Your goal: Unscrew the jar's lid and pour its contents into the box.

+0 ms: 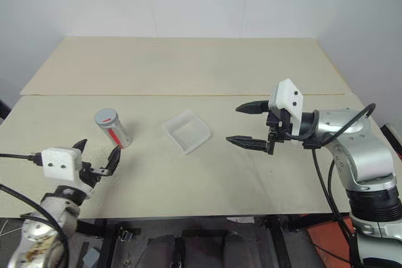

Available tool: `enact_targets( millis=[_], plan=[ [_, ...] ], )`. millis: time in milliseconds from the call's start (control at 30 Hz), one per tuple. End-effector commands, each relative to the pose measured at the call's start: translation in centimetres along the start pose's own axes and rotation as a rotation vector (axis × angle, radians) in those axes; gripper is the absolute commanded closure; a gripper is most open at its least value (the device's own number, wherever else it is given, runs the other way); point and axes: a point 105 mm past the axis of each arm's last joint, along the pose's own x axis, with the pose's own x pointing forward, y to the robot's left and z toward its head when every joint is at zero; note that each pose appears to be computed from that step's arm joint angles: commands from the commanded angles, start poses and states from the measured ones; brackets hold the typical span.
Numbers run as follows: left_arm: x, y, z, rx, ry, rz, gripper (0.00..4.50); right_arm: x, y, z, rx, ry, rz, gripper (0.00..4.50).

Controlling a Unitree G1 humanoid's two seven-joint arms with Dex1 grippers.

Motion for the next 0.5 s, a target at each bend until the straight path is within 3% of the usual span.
enact_targets(
  millis=[33, 500],
  plan=[
    [1.1, -0.3, 0.8, 0.049, -0.067, 0.084, 0.03, -0.7, -0.2, 2.0, -0.069, -0.027, 0.001, 0.0],
    [5.2, -0.9, 0.1, 0.016, -0.037, 0.322, 0.03, -1.6, 0.4, 2.6, -0.099, -0.013, -0.019, 0.0]
  ],
)
